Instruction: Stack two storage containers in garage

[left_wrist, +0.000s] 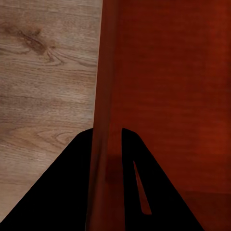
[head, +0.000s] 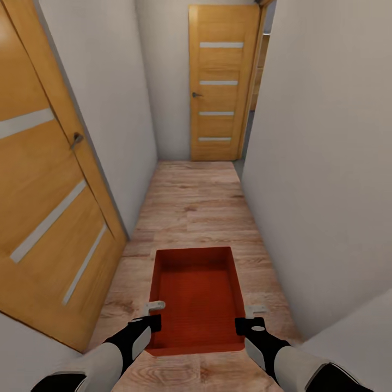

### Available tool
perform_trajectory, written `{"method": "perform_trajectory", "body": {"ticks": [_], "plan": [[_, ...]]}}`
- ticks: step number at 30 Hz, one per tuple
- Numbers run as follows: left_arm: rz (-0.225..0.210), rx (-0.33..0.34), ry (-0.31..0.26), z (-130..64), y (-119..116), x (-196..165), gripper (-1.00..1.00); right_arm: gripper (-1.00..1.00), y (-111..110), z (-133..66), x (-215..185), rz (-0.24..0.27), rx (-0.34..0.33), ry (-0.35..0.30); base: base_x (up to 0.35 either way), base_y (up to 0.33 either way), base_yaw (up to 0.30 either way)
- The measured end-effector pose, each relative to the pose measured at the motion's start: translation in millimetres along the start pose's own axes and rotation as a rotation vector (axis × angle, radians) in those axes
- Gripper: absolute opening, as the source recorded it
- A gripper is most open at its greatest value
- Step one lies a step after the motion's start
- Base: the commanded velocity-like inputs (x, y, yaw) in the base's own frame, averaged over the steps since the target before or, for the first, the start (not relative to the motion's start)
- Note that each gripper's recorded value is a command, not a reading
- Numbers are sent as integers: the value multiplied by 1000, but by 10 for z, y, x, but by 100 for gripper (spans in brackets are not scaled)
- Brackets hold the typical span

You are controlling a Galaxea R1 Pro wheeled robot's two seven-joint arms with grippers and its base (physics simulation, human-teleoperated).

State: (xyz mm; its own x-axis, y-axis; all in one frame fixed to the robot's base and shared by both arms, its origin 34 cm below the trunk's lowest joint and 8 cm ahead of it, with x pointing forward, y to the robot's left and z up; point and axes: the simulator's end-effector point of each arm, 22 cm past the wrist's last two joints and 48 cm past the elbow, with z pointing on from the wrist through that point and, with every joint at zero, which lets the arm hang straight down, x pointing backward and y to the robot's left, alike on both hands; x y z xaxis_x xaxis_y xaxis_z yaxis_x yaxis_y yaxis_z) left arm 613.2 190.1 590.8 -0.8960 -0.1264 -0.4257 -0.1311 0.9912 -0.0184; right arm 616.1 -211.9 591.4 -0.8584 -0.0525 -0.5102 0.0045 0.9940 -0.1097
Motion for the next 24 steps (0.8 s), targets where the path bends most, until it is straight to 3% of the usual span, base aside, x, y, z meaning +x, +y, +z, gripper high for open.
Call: {"method": "perform_trajectory", "body": {"ticks": [24], "plan": [[0,0,0,0,0,-2,-100,-100,0,0,-1,0,0,0,321,0,0]]}}
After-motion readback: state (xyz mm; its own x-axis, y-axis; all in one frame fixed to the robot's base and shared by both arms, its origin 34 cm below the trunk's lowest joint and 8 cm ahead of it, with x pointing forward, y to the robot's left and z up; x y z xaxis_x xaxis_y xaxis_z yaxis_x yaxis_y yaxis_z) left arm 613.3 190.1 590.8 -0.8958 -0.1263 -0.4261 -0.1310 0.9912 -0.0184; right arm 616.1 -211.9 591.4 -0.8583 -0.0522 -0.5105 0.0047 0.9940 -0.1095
